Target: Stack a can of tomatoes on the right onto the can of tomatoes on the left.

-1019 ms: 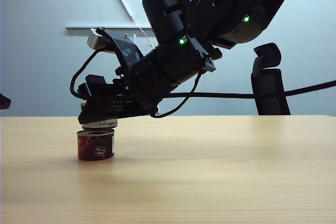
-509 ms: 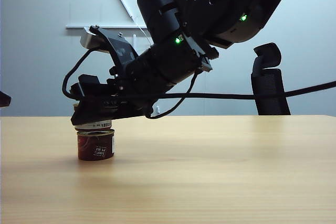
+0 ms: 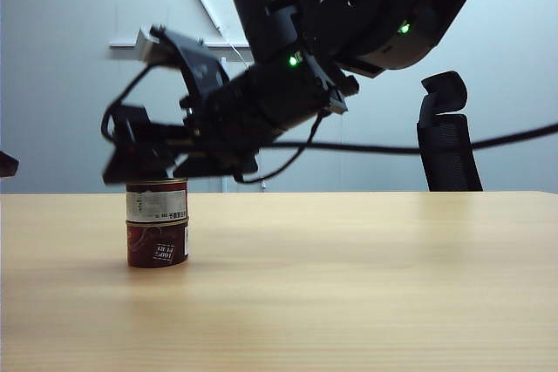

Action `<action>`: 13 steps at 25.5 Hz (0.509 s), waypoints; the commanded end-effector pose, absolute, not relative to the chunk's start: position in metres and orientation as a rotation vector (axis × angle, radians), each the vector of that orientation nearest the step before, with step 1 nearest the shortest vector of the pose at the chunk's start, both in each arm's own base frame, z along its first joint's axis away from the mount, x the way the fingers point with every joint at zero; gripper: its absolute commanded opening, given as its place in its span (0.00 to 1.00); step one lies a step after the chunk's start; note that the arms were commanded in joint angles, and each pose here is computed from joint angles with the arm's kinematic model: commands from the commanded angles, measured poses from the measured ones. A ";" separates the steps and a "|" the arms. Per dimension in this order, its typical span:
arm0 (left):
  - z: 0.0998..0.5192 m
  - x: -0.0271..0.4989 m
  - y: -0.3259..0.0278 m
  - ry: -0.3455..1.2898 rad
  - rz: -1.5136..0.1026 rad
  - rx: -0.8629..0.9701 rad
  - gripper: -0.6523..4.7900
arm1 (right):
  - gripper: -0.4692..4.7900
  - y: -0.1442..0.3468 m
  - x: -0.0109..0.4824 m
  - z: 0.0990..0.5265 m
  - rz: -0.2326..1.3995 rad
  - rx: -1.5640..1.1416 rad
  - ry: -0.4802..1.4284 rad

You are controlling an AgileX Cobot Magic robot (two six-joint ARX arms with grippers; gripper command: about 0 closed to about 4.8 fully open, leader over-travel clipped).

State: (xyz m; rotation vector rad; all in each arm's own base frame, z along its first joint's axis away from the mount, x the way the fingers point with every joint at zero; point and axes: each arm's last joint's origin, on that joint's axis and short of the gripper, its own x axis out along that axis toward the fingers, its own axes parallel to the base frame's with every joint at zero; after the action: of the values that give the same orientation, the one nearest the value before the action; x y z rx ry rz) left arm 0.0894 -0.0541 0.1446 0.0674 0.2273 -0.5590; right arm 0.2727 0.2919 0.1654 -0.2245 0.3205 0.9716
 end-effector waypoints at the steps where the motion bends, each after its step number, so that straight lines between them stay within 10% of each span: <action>1: 0.148 0.089 -0.054 0.197 -0.557 0.059 0.11 | 1.00 0.292 0.272 0.196 0.967 -0.159 0.184; 10: 0.150 0.092 -0.045 0.176 -0.472 0.045 0.11 | 1.00 0.270 0.251 0.278 0.961 0.007 0.006; 12: 0.150 0.096 -0.037 0.177 -0.386 0.037 0.11 | 0.29 0.255 0.237 0.311 0.960 0.030 -0.063; 13: 0.150 0.098 -0.032 0.175 -0.337 0.032 0.11 | 0.11 0.242 0.228 0.332 0.931 0.040 -0.107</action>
State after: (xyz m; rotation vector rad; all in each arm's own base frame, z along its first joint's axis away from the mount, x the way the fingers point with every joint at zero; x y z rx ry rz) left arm 0.0967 -0.0348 0.1480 0.0375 0.1906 -0.3623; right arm 0.2334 0.2498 0.3166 0.0267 -0.0659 0.9588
